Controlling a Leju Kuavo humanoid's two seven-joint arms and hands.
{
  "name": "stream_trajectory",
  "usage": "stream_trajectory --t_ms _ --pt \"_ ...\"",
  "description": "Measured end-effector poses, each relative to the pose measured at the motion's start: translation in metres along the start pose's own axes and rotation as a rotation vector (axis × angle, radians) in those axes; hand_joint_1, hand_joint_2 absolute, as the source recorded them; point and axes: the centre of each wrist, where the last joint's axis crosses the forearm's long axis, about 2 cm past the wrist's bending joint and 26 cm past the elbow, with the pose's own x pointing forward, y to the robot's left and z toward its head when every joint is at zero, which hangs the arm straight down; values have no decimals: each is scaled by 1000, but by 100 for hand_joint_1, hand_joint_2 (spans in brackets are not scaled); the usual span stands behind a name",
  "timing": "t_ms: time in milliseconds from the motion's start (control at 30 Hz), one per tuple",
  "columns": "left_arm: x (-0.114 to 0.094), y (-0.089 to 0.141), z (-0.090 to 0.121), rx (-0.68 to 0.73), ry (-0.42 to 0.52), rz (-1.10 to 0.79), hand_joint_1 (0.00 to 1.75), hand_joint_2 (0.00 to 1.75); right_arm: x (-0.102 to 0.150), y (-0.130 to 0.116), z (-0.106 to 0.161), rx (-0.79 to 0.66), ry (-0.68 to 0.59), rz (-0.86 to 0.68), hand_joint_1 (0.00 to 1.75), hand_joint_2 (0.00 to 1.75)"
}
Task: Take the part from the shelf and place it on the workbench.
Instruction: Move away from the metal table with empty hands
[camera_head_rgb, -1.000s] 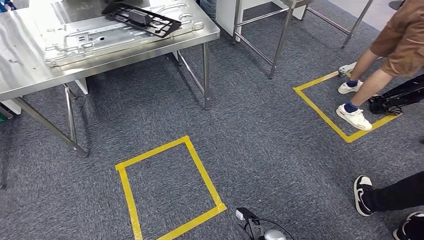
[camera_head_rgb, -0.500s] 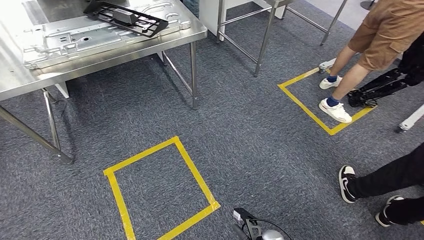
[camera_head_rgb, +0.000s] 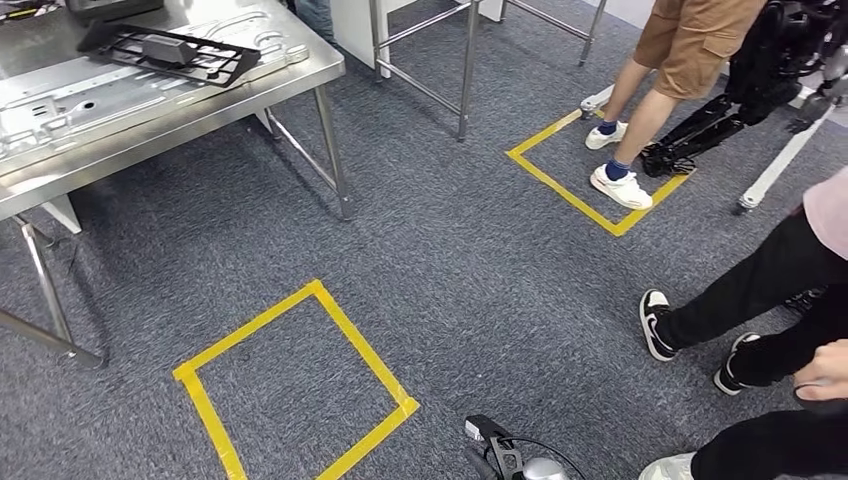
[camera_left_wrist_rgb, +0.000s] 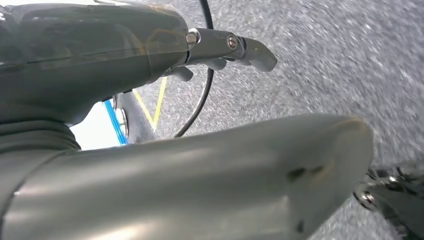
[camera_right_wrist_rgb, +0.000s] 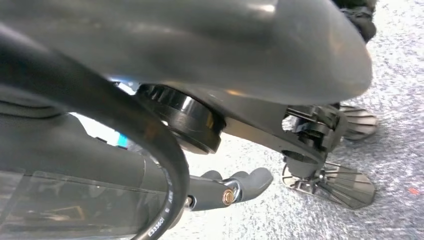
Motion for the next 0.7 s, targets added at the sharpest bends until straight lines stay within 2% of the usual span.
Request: stream_trajectory --t_ms 700 --pt "-1 -1 0 -1 19 -7 0 0 -2 0 0 -13 2 31 0 0"
